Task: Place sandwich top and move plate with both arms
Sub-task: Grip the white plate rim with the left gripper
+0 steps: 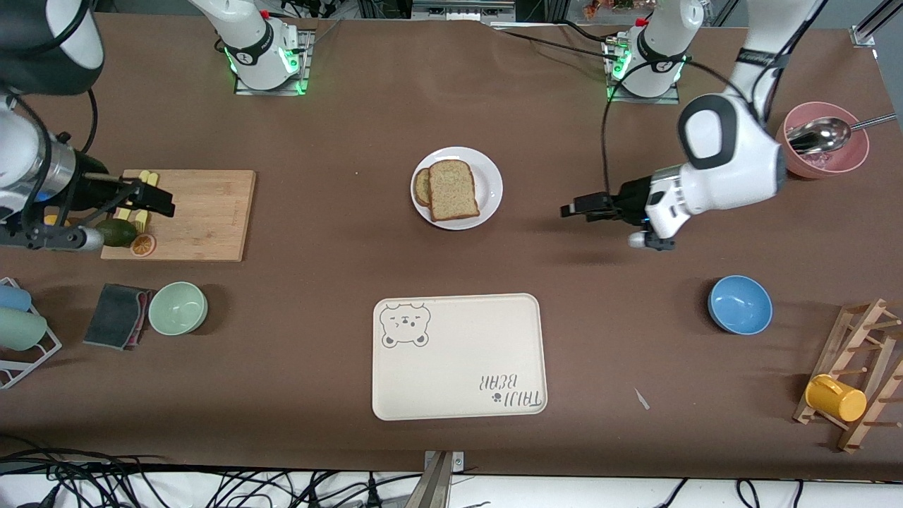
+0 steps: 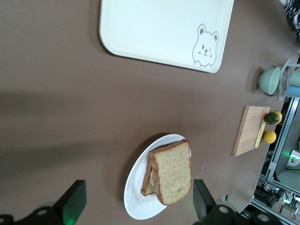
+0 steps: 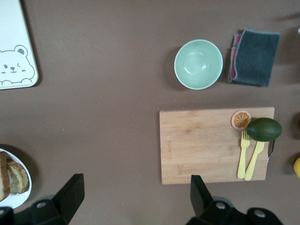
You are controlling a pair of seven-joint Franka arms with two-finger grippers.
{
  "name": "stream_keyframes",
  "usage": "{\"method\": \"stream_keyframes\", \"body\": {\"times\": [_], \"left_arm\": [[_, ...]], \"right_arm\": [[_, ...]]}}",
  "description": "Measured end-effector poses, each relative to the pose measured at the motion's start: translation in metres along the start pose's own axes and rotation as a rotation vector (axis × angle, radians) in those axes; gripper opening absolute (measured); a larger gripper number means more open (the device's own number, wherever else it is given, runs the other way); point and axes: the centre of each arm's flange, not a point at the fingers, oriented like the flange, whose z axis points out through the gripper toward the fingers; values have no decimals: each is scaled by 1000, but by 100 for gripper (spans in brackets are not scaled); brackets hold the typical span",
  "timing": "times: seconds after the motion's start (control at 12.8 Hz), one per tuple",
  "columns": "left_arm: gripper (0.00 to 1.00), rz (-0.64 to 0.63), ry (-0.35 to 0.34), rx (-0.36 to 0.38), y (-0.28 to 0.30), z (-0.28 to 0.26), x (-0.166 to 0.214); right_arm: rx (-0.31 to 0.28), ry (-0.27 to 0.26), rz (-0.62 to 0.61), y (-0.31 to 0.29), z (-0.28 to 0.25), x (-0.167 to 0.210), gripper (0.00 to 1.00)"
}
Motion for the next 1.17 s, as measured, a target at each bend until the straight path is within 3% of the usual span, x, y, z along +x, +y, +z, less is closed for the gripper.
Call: {"method": "stream_keyframes", "body": {"times": [0.16,0.31,0.54,0.86,1.17], "left_arm": [[100,-6,-41,-52,-4,39,-4],[100,-4,-58,-99,-13,59,-5],[100,30,-88,-118,-26,81,-7],[97,80,-109,-205,-44,120,-22],[98,121,-113,-201,-68,152,-40]], "right_arm": [[-7,63,7,4,7,-20,100],[-3,69,48,28,17,-27,100],[52,75,111,53,19,-24,100],[58,81,124,63,17,-22,100],[58,79,120,61,21,-15,100]]}}
